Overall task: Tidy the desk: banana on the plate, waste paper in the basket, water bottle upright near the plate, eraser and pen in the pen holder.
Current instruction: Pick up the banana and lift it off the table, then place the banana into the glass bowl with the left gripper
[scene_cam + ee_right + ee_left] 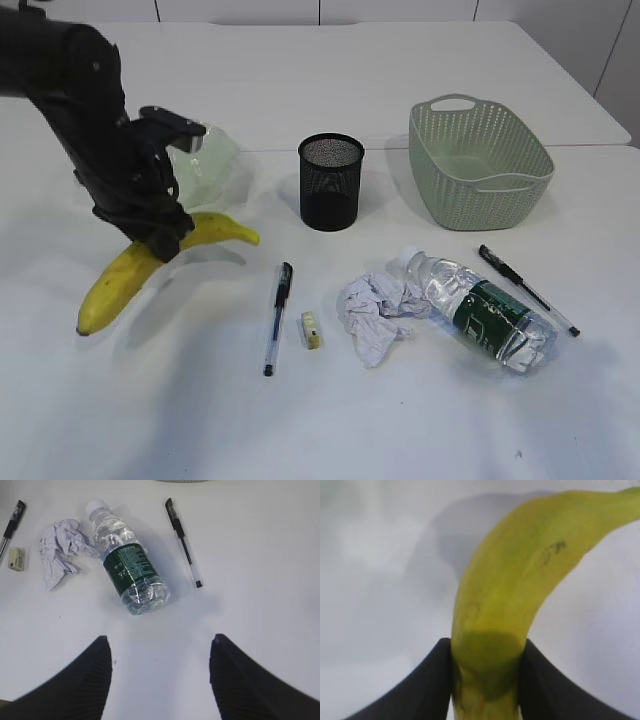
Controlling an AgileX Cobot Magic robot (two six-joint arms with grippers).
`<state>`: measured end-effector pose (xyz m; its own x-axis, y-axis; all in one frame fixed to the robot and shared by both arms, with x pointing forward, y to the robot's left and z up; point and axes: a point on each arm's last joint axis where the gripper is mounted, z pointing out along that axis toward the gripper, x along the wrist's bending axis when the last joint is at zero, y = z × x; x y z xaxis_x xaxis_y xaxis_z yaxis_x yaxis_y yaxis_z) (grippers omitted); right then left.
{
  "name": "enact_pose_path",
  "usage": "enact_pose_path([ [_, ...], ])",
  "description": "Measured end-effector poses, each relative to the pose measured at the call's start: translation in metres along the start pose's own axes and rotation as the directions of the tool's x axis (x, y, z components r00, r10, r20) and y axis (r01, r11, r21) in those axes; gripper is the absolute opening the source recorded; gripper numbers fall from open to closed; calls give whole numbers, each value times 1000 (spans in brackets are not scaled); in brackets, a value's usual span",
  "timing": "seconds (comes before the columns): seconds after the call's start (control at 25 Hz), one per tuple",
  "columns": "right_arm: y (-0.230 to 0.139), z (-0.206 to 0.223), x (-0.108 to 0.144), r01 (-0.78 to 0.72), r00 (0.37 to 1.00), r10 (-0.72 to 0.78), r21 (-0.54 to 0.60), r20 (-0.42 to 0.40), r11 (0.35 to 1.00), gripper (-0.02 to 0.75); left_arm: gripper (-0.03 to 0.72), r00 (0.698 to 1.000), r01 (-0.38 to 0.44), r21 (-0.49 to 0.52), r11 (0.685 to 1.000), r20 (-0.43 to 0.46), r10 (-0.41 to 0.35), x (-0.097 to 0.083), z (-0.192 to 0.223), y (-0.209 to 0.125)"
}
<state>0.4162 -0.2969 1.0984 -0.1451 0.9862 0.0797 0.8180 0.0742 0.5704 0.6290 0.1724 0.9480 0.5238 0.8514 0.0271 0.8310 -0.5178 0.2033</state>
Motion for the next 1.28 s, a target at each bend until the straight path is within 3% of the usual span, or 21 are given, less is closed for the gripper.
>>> enact_pose_path([
  [0.2,0,0,0,0,1000,0,0,0,1000,461,272,999,41,-129,991,-22,-44,5,-41,25],
  [0.36,0,0,0,0,1000,0,0,0,1000,461,275,978,195,-268,944,-13,-206,14,-74,45],
  [0.48,0,0,0,0,1000,0,-1,0,1000,461,276,936,332,-404,852,31,-350,29,-91,58],
  [0.64,0,0,1,-6,1000,6,-1,-9,1000,461,276,833,513,-539,668,127,-538,66,-104,61],
  [0.72,0,0,1,-10,1000,10,1,-16,1000,461,276,784,572,-564,595,162,-600,85,-103,58],
  [0.92,0,0,3,-19,999,19,-1,-30,1000,460,276,693,672,-535,512,211,-689,119,-82,49],
  [1.16,0,0,5,-32,998,32,1,-51,999,461,276,615,755,-506,417,325,-718,125,-49,57],
  [1.28,-1,0,6,-36,997,37,13,-62,999,461,276,538,816,-469,337,408,-737,126,-29,63],
])
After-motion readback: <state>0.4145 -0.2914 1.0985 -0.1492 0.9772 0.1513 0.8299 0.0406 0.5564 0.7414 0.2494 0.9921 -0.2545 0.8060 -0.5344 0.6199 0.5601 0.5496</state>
